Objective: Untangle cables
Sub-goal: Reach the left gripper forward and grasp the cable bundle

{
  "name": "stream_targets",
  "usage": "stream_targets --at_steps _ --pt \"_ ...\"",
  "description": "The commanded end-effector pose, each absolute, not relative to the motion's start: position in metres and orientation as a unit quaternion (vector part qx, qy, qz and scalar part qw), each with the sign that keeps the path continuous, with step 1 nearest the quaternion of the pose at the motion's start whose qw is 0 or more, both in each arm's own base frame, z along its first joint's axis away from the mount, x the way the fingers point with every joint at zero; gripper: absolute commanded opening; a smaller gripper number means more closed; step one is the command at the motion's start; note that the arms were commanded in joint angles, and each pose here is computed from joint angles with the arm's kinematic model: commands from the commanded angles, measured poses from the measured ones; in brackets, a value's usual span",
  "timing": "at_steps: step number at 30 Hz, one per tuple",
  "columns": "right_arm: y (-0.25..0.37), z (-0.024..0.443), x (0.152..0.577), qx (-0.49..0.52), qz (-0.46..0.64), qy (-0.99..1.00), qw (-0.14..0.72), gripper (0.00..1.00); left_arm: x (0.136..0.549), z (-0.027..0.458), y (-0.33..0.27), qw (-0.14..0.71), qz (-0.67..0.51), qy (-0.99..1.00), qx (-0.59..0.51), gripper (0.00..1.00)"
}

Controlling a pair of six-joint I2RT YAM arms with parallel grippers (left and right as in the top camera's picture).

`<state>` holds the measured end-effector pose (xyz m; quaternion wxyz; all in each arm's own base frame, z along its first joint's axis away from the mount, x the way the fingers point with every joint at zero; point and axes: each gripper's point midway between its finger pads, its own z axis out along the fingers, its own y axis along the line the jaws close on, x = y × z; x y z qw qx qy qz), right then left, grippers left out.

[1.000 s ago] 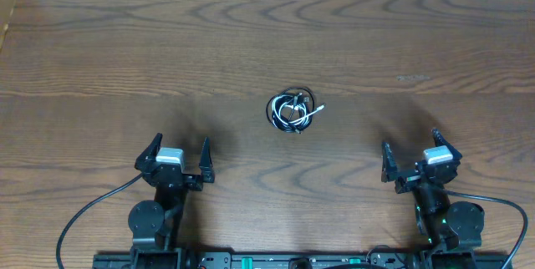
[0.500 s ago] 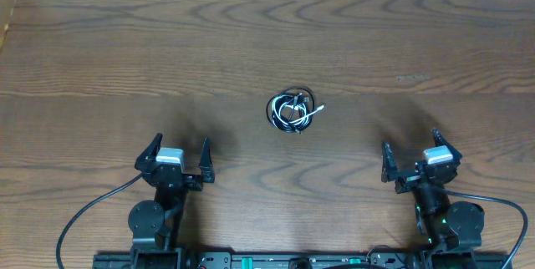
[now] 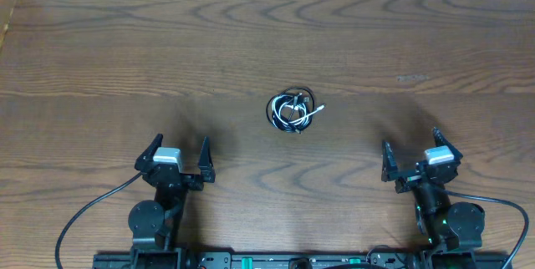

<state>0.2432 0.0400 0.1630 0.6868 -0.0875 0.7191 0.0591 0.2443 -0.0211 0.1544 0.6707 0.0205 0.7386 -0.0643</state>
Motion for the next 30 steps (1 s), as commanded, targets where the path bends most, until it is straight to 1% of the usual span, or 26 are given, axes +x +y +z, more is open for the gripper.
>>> stream_targets --at_steps 1,9,14,24,27,30 --pt "0.036 0.165 0.244 -0.051 0.078 0.720 0.688 0.99 0.242 0.140 -0.022 0.646 -0.085 0.759 0.003 0.98" --pt "0.025 0.160 0.242 0.016 0.092 0.745 0.661 0.99 0.240 0.149 -0.022 0.610 -0.085 0.788 -0.002 0.98" --pt "0.021 0.162 0.239 0.024 0.082 0.770 0.632 0.99 0.246 0.164 -0.023 0.584 -0.087 0.807 -0.004 0.98" --pt "0.022 0.165 0.244 0.028 0.076 0.834 0.546 0.99 0.268 0.184 -0.027 0.483 -0.097 0.870 -0.009 0.98" --pt "0.022 0.163 0.248 0.032 0.073 0.861 0.503 0.99 0.272 0.189 -0.032 0.447 -0.112 0.887 -0.011 0.98" --pt "0.023 0.159 0.252 0.034 0.067 0.889 0.452 0.99 0.272 0.190 -0.032 0.394 -0.113 0.912 -0.024 0.98"
